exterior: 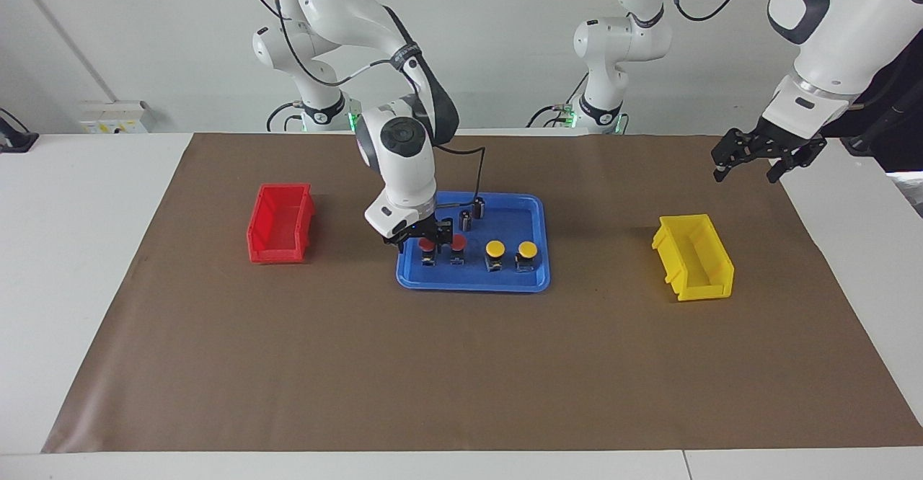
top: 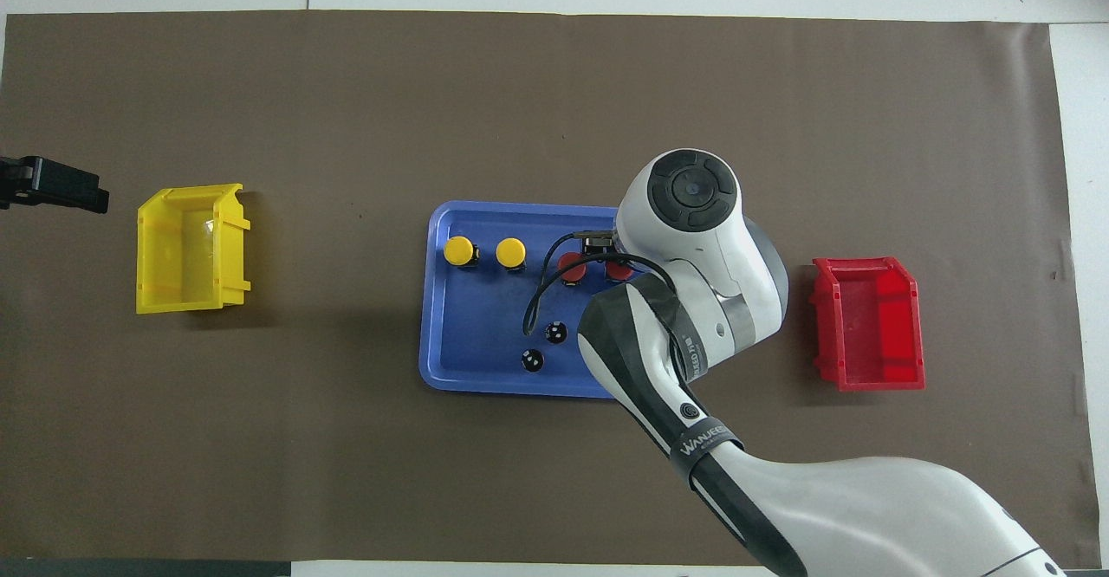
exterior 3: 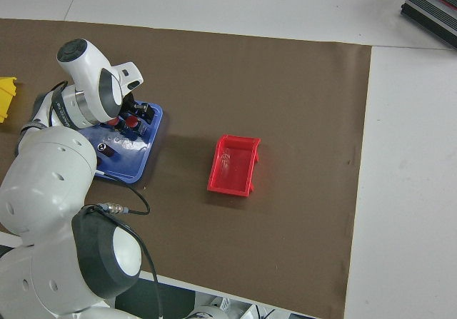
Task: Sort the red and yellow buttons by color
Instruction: 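Carry the red button to the red bin while the left gripper reaches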
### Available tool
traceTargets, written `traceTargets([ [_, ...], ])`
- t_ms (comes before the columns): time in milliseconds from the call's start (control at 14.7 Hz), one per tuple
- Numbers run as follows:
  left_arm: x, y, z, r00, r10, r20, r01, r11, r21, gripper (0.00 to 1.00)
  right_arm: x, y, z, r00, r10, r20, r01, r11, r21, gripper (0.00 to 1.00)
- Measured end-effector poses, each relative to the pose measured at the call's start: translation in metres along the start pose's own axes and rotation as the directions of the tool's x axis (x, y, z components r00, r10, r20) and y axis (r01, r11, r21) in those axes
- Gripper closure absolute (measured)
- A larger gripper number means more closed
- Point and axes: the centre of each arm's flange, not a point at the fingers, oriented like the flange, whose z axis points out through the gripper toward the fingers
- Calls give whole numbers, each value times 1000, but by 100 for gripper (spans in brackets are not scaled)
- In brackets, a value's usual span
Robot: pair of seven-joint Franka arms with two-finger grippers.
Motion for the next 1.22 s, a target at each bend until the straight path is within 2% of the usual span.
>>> traceTargets([
  [882, 1, -6, 0, 1000, -11, -10, 11, 1000, 2, 0, -7, -9, 3, 1000, -19, 8, 19, 1000, 0, 19],
  [1154, -2, -19, 2, 999, -35, -7, 35, 999, 3, 0, -9, -9, 5, 1000, -12, 18, 11, 1000, 10, 26],
  [1221, -2, -22, 2, 999, -40, -6, 40, 999, 2, 0, -9, -9, 6, 1000, -12, 21, 12, 1000, 10, 32],
])
